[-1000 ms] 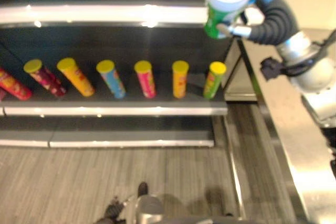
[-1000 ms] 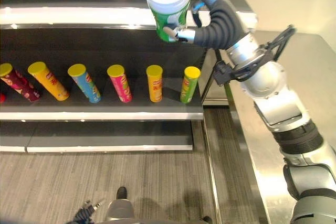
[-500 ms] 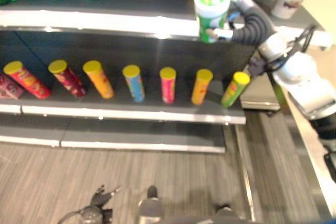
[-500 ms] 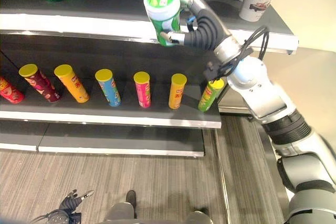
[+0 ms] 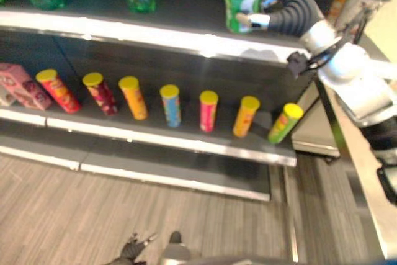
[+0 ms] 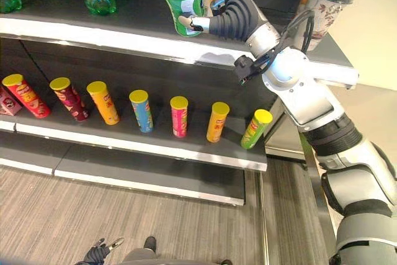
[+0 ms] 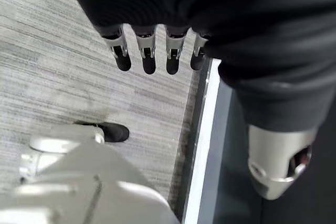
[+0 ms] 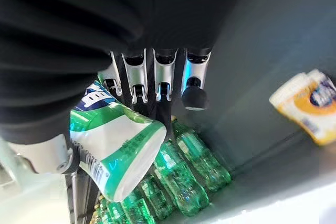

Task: Put the goods on the table back onto the shelves and tidy them up.

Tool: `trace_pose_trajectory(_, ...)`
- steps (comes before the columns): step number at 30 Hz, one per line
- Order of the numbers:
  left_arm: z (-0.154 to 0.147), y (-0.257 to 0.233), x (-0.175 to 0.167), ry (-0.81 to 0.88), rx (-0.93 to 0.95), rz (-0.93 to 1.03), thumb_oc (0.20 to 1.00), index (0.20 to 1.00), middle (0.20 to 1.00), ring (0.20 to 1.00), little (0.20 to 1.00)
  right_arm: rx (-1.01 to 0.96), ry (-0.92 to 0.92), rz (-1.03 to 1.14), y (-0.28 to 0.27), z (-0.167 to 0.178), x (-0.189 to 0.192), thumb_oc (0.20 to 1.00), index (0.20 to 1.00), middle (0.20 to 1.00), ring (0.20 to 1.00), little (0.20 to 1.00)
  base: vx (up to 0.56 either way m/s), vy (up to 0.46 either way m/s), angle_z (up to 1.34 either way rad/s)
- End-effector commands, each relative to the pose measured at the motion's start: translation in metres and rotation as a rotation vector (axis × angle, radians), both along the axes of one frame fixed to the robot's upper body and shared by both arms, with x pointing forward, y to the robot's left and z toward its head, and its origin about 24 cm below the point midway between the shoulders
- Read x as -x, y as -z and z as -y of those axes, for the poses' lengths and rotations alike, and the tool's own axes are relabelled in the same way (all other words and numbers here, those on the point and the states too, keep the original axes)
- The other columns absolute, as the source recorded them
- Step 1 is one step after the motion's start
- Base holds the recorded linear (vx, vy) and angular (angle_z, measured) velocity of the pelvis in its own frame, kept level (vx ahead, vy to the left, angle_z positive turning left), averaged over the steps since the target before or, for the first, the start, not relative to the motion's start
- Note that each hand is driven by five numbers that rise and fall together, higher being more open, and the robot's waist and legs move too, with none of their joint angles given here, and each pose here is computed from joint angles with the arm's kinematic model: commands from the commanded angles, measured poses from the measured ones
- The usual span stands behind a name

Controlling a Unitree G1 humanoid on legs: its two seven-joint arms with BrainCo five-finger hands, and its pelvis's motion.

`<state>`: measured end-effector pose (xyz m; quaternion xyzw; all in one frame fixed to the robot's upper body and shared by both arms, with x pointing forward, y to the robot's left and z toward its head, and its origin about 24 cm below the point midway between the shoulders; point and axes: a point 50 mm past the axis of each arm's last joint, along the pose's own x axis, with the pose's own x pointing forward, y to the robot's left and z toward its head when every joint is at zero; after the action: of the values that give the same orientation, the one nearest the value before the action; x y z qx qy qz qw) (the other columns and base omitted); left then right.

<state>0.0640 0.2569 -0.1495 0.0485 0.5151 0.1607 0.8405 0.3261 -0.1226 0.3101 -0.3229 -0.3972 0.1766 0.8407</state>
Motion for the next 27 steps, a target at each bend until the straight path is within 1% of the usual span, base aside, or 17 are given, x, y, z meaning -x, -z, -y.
trace_pose_trajectory(1,-0.012,-0.006,-0.018,0.054,-0.056,0.028,1.0,1.0,1.0,1.0,1.0,-0.102,0.022,0.037,-0.034,0.003,-0.008,0.2,0.2,0.2,0.2,0.2,0.0,0.01,0.06)
trace_pose_trajectory(3,-0.012,-0.008,-0.024,0.062,-0.06,0.049,1.0,1.0,1.0,1.0,1.0,-0.124,0.049,0.019,-0.034,0.006,-0.014,0.2,0.2,0.2,0.2,0.2,0.0,0.008,0.06)
trace_pose_trajectory(6,-0.013,-0.011,-0.029,0.08,-0.062,0.069,1.0,1.0,1.0,1.0,1.0,-0.092,0.077,0.033,-0.037,0.008,-0.015,0.2,0.2,0.2,0.2,0.2,0.0,-0.003,0.14)
trace_pose_trajectory(15,-0.016,-0.013,-0.03,0.1,-0.071,0.08,1.0,1.0,1.0,1.0,1.0,-0.127,0.211,0.013,-0.041,0.028,-0.033,0.2,0.2,0.2,0.2,0.2,0.0,0.007,0.11)
trace_pose_trajectory(17,-0.016,-0.013,-0.029,0.113,-0.071,0.077,1.0,1.0,1.0,1.0,1.0,-0.088,0.249,0.028,-0.044,0.03,-0.034,0.2,0.2,0.2,0.2,0.2,0.01,-0.004,0.06)
trace_pose_trajectory(23,-0.013,-0.013,-0.028,0.14,-0.069,0.071,1.0,1.0,1.0,1.0,1.0,-0.084,0.264,0.017,-0.043,0.029,-0.039,0.2,0.2,0.2,0.2,0.2,0.0,0.0,0.01)
trace_pose_trajectory(27,-0.013,-0.014,-0.031,0.146,-0.073,0.086,1.0,1.0,1.0,1.0,1.0,-0.043,0.264,0.024,-0.041,0.024,-0.039,0.2,0.2,0.2,0.2,0.2,0.0,0.0,0.0)
